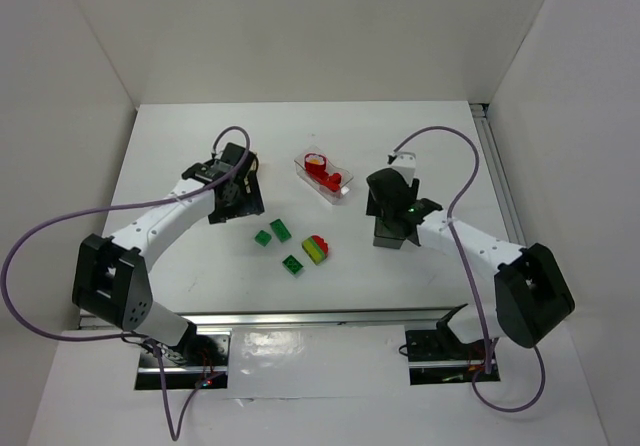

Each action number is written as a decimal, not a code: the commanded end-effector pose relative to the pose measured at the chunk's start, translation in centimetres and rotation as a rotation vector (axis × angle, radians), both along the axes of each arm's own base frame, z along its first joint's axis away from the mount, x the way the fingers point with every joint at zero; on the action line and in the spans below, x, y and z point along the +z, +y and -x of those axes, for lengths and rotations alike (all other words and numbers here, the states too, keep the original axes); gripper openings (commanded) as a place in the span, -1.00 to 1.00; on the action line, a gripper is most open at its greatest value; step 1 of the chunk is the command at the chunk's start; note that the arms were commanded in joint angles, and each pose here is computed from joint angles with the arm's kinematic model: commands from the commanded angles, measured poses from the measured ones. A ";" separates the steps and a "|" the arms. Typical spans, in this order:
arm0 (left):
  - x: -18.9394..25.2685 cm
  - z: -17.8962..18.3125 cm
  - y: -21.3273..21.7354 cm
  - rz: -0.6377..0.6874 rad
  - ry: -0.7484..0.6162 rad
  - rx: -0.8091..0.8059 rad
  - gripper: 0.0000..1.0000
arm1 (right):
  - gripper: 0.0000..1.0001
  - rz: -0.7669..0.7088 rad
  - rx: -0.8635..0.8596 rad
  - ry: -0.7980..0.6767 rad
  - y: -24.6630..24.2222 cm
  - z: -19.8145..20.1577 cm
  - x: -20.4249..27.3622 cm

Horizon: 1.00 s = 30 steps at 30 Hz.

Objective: Sort the legos into containers by color

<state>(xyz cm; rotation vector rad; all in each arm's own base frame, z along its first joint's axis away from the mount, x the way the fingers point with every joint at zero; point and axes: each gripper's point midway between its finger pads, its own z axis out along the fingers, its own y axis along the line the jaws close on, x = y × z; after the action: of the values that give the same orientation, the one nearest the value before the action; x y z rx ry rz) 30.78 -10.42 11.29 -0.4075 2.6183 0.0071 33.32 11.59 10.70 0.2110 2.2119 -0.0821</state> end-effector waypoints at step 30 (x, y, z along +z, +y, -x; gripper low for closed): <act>8.1 0.5 7.9 0.095 -0.221 0.283 0.81 | -0.10 0.073 0.797 0.159 29.7 2.0 -7.8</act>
<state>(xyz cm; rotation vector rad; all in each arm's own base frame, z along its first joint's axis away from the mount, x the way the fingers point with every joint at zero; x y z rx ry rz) 30.52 -2.43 19.03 -0.7935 2.3381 -0.0393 30.29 40.47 2.19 -0.7814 2.3146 0.2664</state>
